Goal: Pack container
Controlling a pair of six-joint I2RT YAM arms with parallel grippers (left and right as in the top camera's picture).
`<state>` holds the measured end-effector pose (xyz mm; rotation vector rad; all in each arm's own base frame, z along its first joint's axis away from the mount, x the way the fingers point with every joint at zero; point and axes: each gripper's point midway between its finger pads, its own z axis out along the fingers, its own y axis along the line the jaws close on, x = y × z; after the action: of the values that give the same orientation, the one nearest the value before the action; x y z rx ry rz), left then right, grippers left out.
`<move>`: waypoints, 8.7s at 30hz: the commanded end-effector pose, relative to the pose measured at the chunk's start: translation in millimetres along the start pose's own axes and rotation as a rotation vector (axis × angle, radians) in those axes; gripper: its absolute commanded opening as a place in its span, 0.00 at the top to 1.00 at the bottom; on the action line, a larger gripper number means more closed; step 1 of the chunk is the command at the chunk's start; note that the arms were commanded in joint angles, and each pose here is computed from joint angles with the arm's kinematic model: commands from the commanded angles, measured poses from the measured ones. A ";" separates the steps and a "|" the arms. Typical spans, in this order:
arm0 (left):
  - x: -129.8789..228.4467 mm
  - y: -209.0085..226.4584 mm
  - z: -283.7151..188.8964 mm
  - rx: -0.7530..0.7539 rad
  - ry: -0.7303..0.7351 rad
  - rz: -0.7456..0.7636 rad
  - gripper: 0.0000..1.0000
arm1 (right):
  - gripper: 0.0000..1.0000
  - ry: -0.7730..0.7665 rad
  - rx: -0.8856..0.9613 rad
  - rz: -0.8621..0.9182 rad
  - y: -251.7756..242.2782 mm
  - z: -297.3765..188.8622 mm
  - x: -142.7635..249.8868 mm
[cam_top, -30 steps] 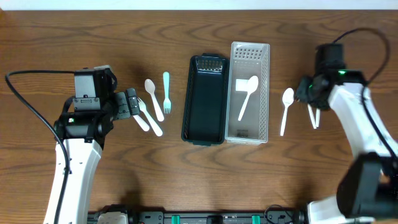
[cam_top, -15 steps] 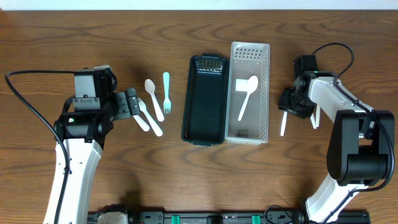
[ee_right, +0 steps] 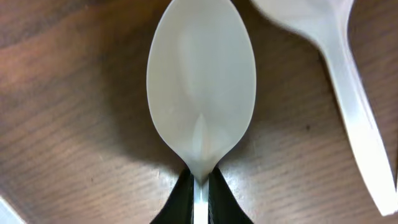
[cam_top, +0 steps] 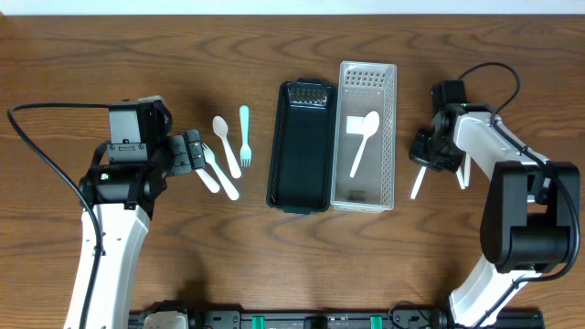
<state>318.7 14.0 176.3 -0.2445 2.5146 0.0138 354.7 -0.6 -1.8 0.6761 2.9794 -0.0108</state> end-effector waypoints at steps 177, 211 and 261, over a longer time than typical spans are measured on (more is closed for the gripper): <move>-8.1 2.0 -4.4 -0.008 -0.020 0.012 0.02 | 0.87 -0.101 0.030 0.064 -88.6 13.8 -66.9; -8.5 1.8 -4.4 -0.007 -0.021 0.007 0.02 | 0.70 -0.195 -0.362 -0.368 142.4 -89.0 17.1; 78.7 -9.0 151.3 -0.136 0.438 -0.620 0.15 | 0.01 -0.224 -0.061 0.194 -108.5 -120.0 -53.2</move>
<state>334.2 1.0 4.8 -1.1677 2.7750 -0.1085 347.2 -117.9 122.8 0.8857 2.6707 0.0110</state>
